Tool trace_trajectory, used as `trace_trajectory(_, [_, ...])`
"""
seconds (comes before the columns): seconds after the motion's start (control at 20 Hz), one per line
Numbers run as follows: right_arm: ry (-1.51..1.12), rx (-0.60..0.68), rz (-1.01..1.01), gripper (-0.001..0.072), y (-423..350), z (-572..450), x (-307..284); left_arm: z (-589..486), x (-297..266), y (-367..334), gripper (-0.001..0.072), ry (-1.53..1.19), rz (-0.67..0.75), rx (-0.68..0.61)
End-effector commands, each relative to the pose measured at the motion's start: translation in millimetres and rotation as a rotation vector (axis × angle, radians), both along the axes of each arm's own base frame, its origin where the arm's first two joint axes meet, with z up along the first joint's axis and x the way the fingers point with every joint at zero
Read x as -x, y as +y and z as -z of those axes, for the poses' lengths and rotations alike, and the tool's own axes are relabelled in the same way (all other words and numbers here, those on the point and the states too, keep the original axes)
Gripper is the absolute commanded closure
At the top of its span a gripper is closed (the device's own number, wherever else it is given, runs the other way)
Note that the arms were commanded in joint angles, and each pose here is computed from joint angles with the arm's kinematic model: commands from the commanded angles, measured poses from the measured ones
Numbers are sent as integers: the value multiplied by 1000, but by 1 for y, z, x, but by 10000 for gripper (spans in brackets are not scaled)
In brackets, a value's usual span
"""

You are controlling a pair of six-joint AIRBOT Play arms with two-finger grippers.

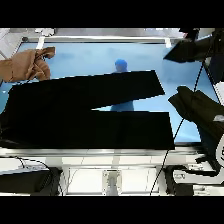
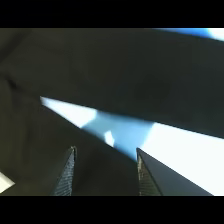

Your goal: Fold the clothes and pants, and hang the long-sleeved shirts on hangers.

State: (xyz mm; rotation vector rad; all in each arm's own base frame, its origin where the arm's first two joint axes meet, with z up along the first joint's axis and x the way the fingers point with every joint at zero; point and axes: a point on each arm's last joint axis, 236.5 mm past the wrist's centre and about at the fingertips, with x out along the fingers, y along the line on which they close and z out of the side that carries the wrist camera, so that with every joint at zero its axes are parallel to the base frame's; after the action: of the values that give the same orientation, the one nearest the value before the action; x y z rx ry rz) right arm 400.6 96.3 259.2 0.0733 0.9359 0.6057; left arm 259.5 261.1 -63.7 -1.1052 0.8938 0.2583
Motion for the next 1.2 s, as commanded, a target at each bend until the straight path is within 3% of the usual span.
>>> trace_trajectory(0.0, [175,167,77,297,-41,34,30,-12,-15,2,690,-40,23,-28])
trace_trajectory(0.1, [217,226,166,297,-75,47,38,-21,-16,8,690,-50,22,-57])
trace_trajectory(0.25, [367,208,297,297,-118,85,77,-30,-19,15,690,-62,24,-89])
trace_trajectory(0.6, [680,-49,659,294,-145,249,190,-31,-19,12,690,-63,36,-77])
trace_trajectory(0.8, [814,-183,675,293,-135,293,220,-31,-18,10,690,-64,41,-71])
trace_trajectory(1.15, [914,-225,690,293,-153,324,235,-31,-18,9,690,-64,43,-69])
